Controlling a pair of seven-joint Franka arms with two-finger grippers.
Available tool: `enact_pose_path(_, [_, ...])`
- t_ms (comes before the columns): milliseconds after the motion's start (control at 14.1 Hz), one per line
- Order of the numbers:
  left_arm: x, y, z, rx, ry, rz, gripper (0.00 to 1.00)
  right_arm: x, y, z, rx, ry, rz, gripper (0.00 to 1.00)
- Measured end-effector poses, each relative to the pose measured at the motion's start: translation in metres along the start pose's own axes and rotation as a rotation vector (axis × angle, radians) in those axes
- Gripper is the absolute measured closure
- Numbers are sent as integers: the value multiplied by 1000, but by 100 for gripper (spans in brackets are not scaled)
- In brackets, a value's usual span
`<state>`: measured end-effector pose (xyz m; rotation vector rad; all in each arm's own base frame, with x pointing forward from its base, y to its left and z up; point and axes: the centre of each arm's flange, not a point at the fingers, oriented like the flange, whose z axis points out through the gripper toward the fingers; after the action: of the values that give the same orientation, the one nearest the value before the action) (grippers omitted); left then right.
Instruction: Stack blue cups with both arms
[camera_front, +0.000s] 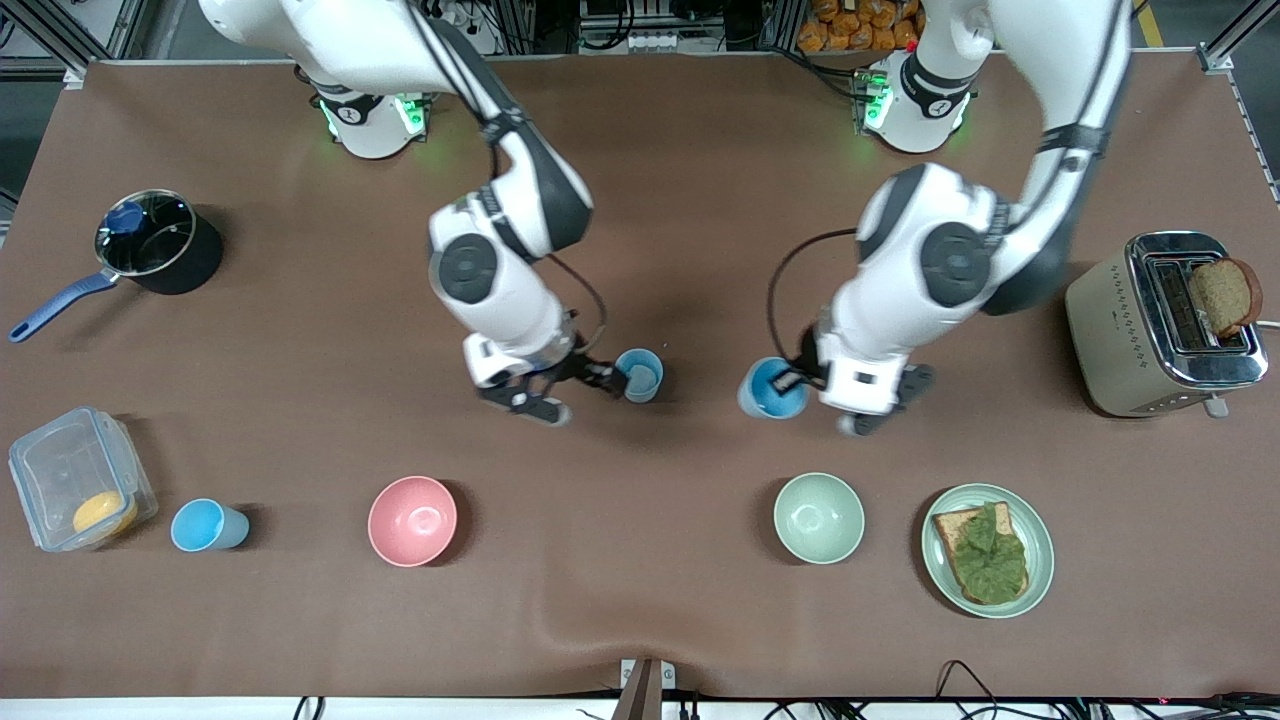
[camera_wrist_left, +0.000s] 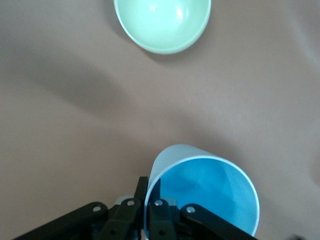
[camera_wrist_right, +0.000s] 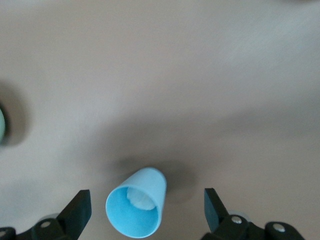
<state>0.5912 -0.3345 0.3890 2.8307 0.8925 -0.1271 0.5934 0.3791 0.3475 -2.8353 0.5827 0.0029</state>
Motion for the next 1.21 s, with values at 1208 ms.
enact_pose_path(1208, [-127, 72, 122, 36, 54, 90, 97, 114, 194, -267, -265, -203, -480, 0])
